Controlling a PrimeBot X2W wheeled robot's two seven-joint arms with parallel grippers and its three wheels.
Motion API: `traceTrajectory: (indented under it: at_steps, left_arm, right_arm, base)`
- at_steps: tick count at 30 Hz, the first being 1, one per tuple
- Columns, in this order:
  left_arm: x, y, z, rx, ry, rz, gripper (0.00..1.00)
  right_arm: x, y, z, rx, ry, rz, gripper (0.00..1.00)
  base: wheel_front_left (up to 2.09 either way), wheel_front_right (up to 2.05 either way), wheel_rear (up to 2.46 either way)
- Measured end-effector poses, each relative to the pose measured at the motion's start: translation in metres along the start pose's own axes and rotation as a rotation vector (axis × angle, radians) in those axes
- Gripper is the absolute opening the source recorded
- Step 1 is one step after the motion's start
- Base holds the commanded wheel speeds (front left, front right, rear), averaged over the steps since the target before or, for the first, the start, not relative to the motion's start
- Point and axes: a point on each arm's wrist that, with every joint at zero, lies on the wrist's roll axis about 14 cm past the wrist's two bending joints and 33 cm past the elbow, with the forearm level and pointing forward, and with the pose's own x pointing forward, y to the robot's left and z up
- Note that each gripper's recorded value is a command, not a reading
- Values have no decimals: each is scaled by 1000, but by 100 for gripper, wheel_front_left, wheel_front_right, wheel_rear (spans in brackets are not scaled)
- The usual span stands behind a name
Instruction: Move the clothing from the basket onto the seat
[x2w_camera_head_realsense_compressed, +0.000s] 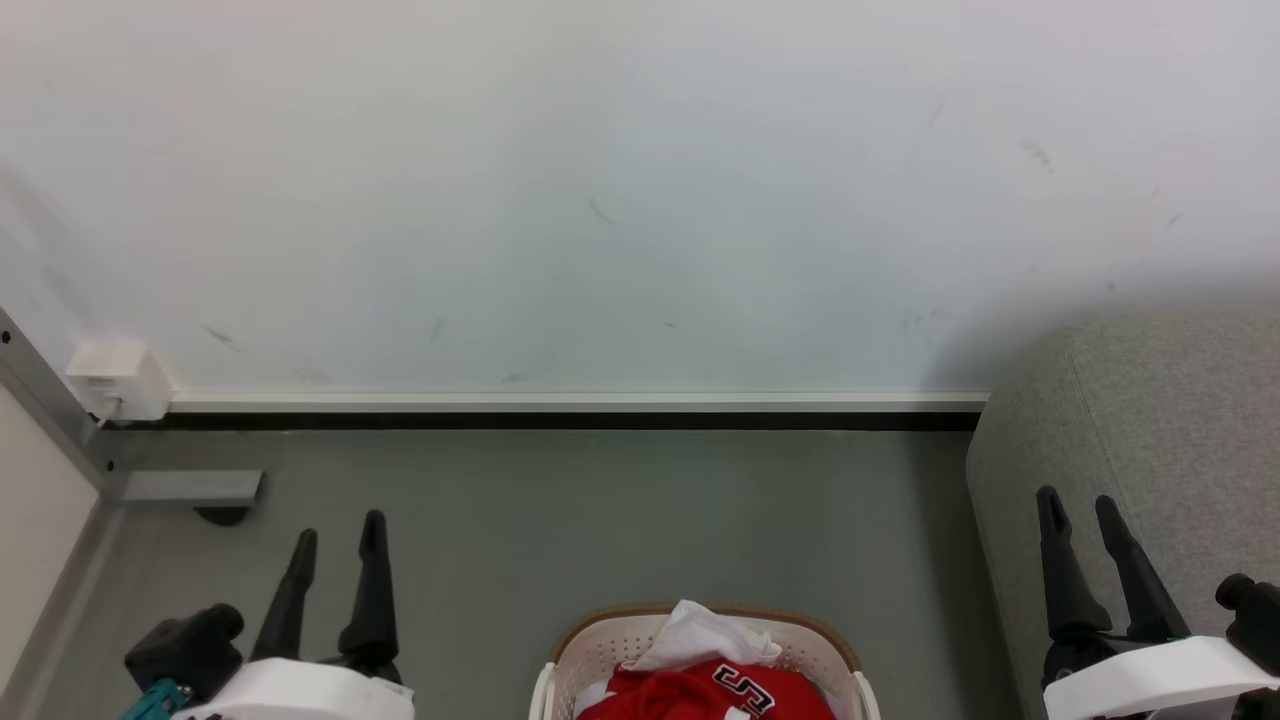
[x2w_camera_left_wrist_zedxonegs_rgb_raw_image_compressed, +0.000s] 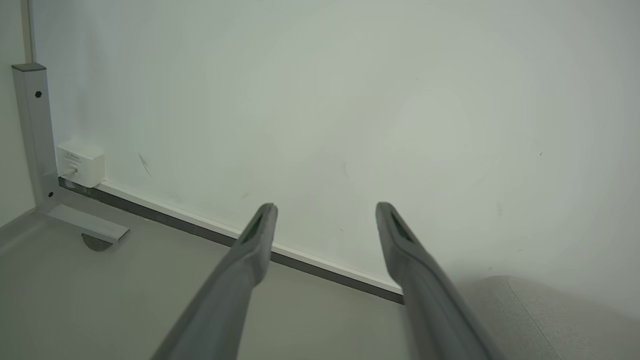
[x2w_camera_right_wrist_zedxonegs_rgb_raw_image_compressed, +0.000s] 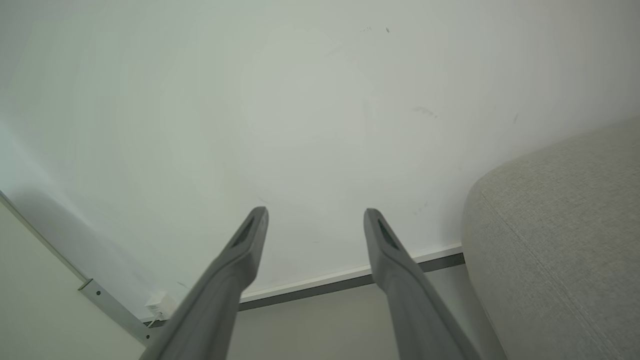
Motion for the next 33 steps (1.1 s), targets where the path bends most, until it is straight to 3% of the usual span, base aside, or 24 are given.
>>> traceTrajectory:
  at_steps: [33]
  left_arm:
    - [-1, -17, 6, 282, -60, -79, 100]
  right_arm:
    - [-3, 6, -5, -235, 0, 53, 100]
  base:
    - [0, 0, 0]
